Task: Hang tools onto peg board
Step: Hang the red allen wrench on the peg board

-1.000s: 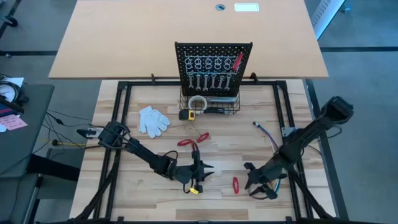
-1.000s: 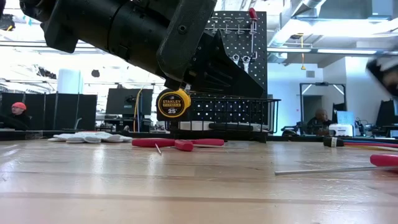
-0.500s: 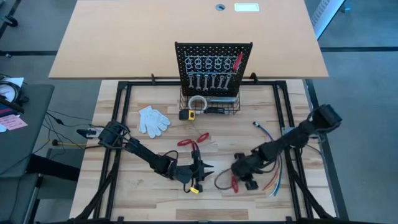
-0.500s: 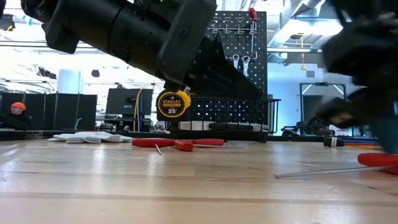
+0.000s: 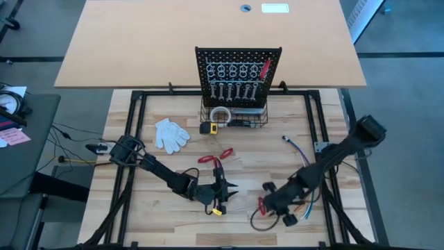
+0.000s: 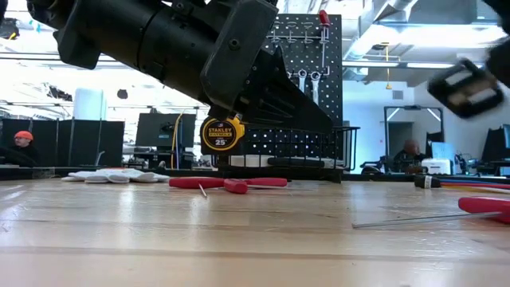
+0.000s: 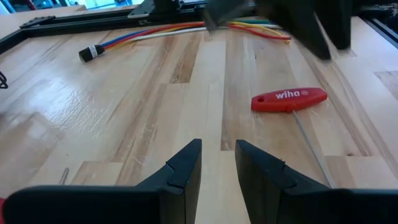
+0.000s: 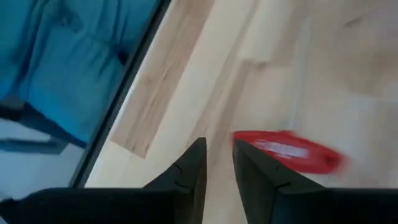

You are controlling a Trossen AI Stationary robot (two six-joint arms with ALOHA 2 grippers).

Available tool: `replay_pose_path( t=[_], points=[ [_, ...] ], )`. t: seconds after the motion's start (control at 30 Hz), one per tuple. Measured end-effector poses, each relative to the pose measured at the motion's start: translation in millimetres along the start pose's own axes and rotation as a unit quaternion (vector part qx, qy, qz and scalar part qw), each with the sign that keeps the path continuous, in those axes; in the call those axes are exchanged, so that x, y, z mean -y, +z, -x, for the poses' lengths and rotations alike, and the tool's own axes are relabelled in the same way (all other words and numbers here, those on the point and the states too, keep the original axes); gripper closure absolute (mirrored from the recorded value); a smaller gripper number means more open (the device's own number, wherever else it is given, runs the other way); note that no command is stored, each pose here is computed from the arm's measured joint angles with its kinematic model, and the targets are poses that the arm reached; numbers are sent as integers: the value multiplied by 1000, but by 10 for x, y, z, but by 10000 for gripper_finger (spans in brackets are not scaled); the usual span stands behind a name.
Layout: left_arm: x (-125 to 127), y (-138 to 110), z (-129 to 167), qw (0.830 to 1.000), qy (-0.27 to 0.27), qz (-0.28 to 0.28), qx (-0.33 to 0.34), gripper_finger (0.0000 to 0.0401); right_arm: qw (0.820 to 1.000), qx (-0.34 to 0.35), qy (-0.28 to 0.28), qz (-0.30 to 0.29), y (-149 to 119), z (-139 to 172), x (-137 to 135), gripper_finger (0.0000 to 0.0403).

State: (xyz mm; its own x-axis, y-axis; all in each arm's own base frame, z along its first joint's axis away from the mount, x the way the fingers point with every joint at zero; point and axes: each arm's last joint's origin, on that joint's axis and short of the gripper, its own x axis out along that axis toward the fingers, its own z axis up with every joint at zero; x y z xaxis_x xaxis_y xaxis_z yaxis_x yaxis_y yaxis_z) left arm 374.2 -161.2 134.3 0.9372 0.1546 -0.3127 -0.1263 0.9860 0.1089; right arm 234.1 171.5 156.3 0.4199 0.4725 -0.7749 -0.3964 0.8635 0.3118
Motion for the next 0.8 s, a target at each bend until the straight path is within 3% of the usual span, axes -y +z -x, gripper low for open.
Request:
replay_pose_path(
  t=[0.13,0.27,0.43,0.6,0.8],
  points=[
    [-1,-7,1,1000,1,5,-4,306,998,-52,-18,-15,-116,-238,145,317],
    [-16,-11,-8,1000,3,7,-6,306,996,-65,-42,-36,-79,-195,355,317],
    [-26,-13,-13,1000,4,7,-7,306,985,-23,-167,-42,65,157,512,317],
    [-28,-19,-13,1000,5,9,-11,306,984,51,-167,-30,191,328,451,317],
    [-28,-25,-12,1000,5,11,-13,306,984,81,-151,57,222,110,402,301]
  ],
)
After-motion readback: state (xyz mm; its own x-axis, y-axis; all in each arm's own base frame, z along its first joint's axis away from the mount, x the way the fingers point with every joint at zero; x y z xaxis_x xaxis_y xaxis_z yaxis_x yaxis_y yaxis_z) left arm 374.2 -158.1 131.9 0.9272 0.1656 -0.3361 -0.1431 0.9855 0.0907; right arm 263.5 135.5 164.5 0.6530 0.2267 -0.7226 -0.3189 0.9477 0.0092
